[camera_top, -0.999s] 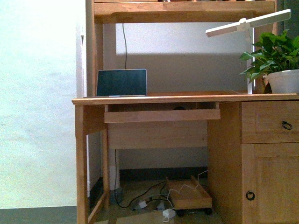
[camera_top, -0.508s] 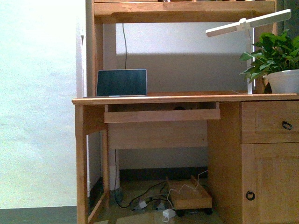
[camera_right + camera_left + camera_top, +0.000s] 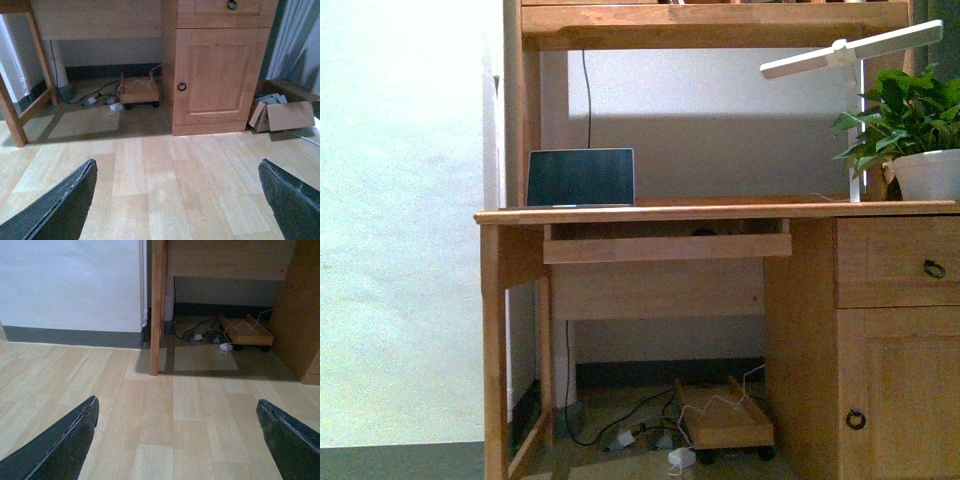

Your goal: Place mouse

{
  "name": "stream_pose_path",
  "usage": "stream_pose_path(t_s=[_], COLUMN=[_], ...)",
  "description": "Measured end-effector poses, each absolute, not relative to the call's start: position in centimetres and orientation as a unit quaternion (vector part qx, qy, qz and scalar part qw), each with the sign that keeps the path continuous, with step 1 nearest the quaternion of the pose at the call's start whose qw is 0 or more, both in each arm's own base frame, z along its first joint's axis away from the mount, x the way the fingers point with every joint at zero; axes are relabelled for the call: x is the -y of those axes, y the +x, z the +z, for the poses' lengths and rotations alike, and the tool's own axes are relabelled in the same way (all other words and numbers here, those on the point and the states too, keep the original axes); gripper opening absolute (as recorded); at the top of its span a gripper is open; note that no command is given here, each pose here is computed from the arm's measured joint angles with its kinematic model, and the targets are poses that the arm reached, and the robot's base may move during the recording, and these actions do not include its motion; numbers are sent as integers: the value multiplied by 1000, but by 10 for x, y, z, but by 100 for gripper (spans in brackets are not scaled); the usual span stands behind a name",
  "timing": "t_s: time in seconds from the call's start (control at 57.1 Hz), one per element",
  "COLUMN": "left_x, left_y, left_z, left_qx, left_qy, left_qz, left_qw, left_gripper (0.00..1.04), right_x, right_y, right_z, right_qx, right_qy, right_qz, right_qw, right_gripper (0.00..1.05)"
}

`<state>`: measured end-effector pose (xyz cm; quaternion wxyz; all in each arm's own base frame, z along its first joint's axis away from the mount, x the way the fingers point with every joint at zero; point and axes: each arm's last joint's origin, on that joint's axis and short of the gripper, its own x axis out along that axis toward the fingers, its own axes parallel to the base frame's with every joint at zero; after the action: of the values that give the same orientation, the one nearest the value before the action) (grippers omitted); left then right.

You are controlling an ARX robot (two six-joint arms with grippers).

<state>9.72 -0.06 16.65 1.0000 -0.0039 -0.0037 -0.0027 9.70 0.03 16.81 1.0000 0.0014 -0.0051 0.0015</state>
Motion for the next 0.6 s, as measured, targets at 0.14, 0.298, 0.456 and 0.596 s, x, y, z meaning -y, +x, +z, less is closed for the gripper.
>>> stream_pose_path(t_s=[0.14,0.298,0.456,0.596], left_x=[1,1,1,1], left_y=[97,97,97,97], left_z=[167,167,167,167], left_qx=[4,4,4,4], left_qy=[-4,-4,-4,-4], left_qz=[-3,-3,-3,-3], left_qw=[1000,1000,1000,1000], left_gripper=[97,97,97,97], right_x=[0,0,0,0], right_y=[97,97,97,97], right_z=[168,168,168,168], right_qx=[5,5,5,5], right_qy=[1,1,1,1], right_qz=[1,1,2,1], right_qw=[1000,1000,1000,1000], right_gripper=[97,97,97,97])
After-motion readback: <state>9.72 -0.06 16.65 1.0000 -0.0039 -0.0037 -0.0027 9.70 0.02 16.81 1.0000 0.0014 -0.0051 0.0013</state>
